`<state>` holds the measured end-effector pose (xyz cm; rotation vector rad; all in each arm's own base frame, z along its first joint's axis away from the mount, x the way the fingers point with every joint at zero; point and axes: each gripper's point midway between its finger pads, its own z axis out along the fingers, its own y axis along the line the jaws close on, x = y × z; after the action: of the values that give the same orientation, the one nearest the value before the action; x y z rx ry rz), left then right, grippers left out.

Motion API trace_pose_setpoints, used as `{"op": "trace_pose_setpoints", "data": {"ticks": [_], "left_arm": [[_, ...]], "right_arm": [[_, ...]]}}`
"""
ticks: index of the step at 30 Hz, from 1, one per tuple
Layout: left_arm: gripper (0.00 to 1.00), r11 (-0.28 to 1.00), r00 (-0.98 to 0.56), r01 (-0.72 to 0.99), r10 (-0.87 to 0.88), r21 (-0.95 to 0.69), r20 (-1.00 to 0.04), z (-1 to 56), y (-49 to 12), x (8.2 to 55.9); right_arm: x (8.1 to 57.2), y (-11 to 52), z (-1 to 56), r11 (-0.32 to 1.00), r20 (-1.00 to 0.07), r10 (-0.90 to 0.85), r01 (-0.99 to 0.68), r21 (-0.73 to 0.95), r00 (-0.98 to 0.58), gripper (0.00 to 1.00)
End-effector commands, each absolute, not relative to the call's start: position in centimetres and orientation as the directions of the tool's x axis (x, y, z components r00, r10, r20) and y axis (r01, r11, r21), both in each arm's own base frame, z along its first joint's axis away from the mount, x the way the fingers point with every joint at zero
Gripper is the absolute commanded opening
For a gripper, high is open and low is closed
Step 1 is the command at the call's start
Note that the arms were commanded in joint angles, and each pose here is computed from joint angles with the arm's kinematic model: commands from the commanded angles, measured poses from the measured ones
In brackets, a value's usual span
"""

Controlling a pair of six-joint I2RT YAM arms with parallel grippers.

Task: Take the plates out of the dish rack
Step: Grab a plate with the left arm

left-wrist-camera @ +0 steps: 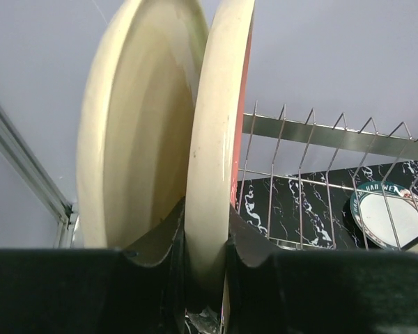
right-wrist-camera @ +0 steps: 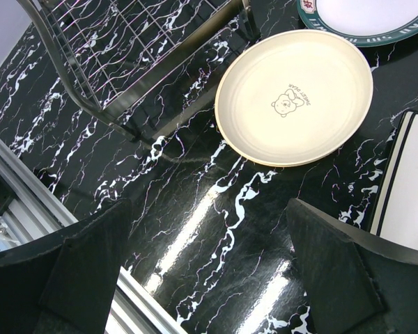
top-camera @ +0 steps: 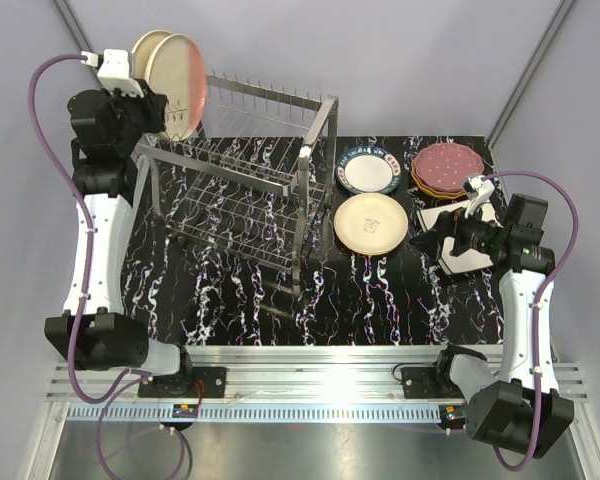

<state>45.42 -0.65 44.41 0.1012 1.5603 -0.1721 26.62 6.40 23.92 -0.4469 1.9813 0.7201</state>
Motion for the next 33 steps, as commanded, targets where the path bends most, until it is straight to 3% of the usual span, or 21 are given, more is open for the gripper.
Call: {"op": "trace_pose_setpoints", "data": {"ticks": [1, 13, 33], "left_arm": [[0.0, 0.982, 0.173, 0.183, 0.009, 0.041, -0.985, 47.8, -0.6, 45.5], [0.0, 0.978, 0.435, 0.166, 0.045, 0.13, -0.899, 56.2, -1.0, 42.6], [0.0, 0.982, 0.61, 0.146, 0.009, 0.123, -0.792, 63.7, -1.2, 37.8]], "right_arm": [[26.9, 6.3, 24.7, 0.764, -0.899, -0.043, -0.594, 0.252, -0.437, 1.0], [26.9, 6.3, 24.6, 0.765, -0.897, -0.041, -0.591, 0.255, -0.44, 1.0], [27.0, 6.3, 24.5, 0.763, -0.894, -0.037, -0.59, 0.264, -0.447, 1.0]]}}
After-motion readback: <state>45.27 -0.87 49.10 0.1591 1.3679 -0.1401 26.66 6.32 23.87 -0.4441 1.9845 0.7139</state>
